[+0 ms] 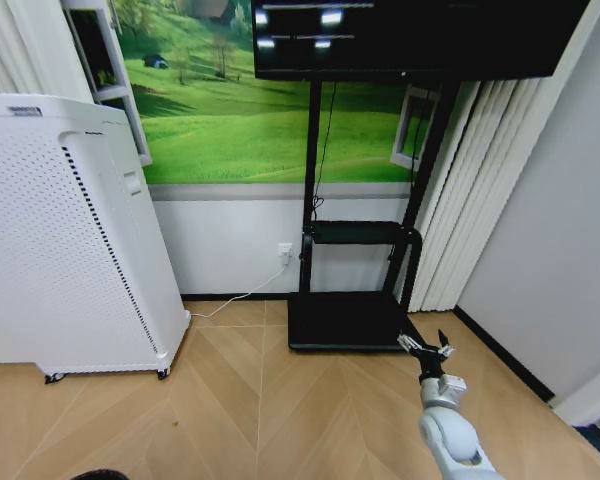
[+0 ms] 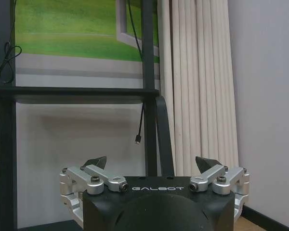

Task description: Pick up the trash bin and place the garbage on the floor into it.

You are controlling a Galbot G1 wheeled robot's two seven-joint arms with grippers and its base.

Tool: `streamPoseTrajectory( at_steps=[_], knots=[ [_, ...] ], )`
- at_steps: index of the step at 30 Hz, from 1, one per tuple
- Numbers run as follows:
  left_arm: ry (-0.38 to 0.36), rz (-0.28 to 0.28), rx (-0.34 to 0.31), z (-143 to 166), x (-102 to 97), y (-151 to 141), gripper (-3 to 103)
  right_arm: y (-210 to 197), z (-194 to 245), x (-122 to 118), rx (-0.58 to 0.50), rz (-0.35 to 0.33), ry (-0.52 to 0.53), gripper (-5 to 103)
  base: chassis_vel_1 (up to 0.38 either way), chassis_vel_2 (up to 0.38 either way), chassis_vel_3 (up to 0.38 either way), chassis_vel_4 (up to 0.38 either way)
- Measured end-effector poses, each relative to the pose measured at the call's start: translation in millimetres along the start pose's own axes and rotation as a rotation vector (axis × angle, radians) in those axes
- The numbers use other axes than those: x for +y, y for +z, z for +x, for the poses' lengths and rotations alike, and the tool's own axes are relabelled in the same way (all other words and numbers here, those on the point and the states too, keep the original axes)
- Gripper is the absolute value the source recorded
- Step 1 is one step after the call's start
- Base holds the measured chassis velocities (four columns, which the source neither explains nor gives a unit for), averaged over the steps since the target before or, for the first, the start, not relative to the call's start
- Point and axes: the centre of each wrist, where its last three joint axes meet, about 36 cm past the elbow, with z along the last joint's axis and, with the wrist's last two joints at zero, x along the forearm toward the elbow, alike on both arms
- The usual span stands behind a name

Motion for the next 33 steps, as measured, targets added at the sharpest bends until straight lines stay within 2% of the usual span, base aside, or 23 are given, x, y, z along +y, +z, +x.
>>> streamPoseTrajectory(
  at_steps=[4, 7, 9, 11, 12, 14, 16, 17, 18, 20, 21, 23, 24, 25, 26, 27, 29, 30, 31, 33],
  knots=[
    [0.001, -0.009, 0.001, -1.6, -2.0, 0.0, 1, 3.9, 3.6, -2.7, 0.009, -0.001, 0.004, 100, 0.000, 0.000, 0.000, 0.000],
    [0.003, -0.010, 0.004, -1.5, -3.0, -0.5, 12, 4.8, 4.1, -4.3, 0.010, -0.002, 0.006, 100, 0.000, 0.000, 0.000, 0.000],
    [0.003, -0.010, 0.003, -1.4, -3.3, -0.8, 12, 4.6, 3.8, -4.6, 0.010, -0.004, 0.006, 100, 0.000, 0.000, 0.000, 0.000],
    [0.004, -0.011, 0.003, -0.9, -3.6, -1.2, 22, 3.3, 2.9, -4.4, 0.006, -0.006, 0.004, 100, 0.000, 0.000, 0.000, 0.000],
    [0.007, -0.012, 0.004, -0.2, -4.2, -1.5, 33, 2.0, 2.4, -3.8, 0.003, -0.007, 0.003, 100, 0.000, 0.000, 0.000, 0.000],
    [0.009, -0.011, 0.003, 0.0, -4.5, -1.6, 33, 2.0, 2.4, -3.8, 0.003, -0.007, 0.003, 100, 0.000, 0.000, 0.000, 0.000],
    [0.012, -0.011, 0.002, 0.5, -5.3, -2.1, 44, 2.2, 2.8, -3.7, 0.004, -0.008, 0.003, 100, 0.000, 0.000, 0.000, 0.000],
    [0.012, -0.011, 0.002, 0.5, -5.3, -2.1, 44, 2.2, 2.8, -3.7, 0.004, -0.008, 0.003, 100, 0.000, 0.000, 0.000, 0.000],
    [0.014, -0.009, 0.001, 0.8, -5.8, -2.6, 50, 2.6, 3.3, -3.8, 0.005, -0.007, 0.003, 100, 0.000, 0.000, 0.000, 0.000],
    [0.016, -0.006, 0.000, 1.2, -6.4, -3.4, 50, 3.3, 3.9, -4.0, 0.007, -0.007, 0.003, 100, 0.000, 0.000, 0.000, 0.000],
    [0.022, -0.001, -0.003, 2.9, -8.7, -6.4, 61, 4.7, 4.3, -5.2, 0.011, -0.004, 0.006, 100, 0.000, 0.000, 0.000, 0.000],
    [0.024, 0.000, -0.003, 3.4, -9.2, -7.1, 61, 4.8, 4.3, -5.3, 0.012, -0.004, 0.006, 100, 0.000, 0.000, 0.000, 0.000],
    [0.045, 0.013, 0.011, 8.6, -15.6, -10.9, 72, 4.2, 3.2, -5.8, 0.011, -0.004, 0.005, 100, 0.000, 0.000, 0.000, 0.000],
    [0.099, 0.014, 0.031, 16.5, -25.7, -14.6, 77, 2.5, 1.0, -5.2, 0.012, -0.005, 0.001, 100, 0.000, 0.000, 0.000, 0.000],
    [0.149, -0.013, 0.033, 21.2, -31.0, -17.6, 83, 0.2, -0.2, -4.6, 0.014, -0.007, -0.003, 100, 0.000, 0.000, 0.000, 0.000],
    [0.149, -0.013, 0.033, 21.2, -31.0, -17.6, 83, 0.2, -0.2, -4.6, 0.014, -0.007, -0.003, 100, 0.000, 0.000, 0.000, 0.000],
    [0.243, -0.096, 0.011, 26.3, -39.0, -25.5, 93, -3.9, 0.1, -3.4, 0.007, -0.012, -0.011, 100, 0.000, 0.000, 0.000, 0.000],
    [0.282, -0.127, 0.001, 28.1, -42.8, -30.6, 93, -5.9, 2.0, -3.6, 0.003, -0.009, -0.020, 100, 0.000, 0.000, 0.000, 0.000],
    [0.282, -0.127, 0.001, 28.1, -42.8, -30.6, 93, -5.9, 2.0, -3.6, 0.003, -0.009, -0.020, 100, 0.000, 0.000, 0.000, 0.000],
    [0.343, -0.173, 0.001, 30.5, -51.6, -40.0, 99, -8.9, 6.1, -6.6, -0.008, 0.014, -0.037, 100, 0.000, 0.000, 0.000, 0.000]
  ],
)
